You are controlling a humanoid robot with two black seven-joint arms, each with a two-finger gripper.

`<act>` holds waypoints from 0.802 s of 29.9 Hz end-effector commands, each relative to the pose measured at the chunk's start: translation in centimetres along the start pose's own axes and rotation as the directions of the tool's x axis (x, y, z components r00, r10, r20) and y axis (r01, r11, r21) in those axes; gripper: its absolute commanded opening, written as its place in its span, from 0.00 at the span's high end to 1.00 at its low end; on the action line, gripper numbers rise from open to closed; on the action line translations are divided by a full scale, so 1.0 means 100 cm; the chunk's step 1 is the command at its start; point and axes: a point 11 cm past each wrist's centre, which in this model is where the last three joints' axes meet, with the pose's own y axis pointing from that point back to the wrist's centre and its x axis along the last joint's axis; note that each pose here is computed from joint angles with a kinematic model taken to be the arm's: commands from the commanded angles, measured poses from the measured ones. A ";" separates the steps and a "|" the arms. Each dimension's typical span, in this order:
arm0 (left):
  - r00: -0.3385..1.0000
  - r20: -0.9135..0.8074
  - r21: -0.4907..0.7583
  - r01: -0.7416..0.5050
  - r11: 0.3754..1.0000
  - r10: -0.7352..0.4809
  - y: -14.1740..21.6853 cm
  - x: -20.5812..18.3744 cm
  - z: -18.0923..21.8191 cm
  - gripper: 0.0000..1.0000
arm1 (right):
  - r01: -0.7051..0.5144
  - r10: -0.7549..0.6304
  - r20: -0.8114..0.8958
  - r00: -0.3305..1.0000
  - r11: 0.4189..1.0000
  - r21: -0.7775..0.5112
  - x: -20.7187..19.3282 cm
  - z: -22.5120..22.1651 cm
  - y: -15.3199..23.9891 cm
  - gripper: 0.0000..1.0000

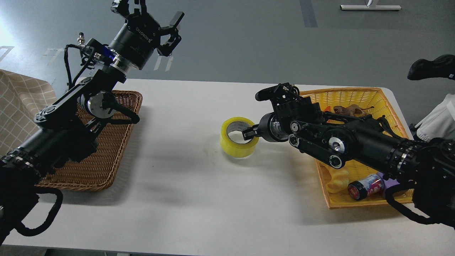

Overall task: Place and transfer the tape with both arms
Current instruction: 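Lower the tape roll onto the table center and release it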

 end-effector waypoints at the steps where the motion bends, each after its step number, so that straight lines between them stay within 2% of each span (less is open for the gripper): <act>1: 1.000 -0.001 0.001 -0.001 1.000 0.001 0.000 0.000 0.000 0.02 | 0.000 0.000 0.006 1.000 1.000 -0.011 0.000 0.004 -0.001 1.00; 24: 1.000 -0.003 0.001 0.001 1.000 -0.001 0.000 -0.001 -0.001 0.02 | 0.029 -0.029 -0.001 1.000 0.999 -0.028 -0.012 0.009 -0.006 0.99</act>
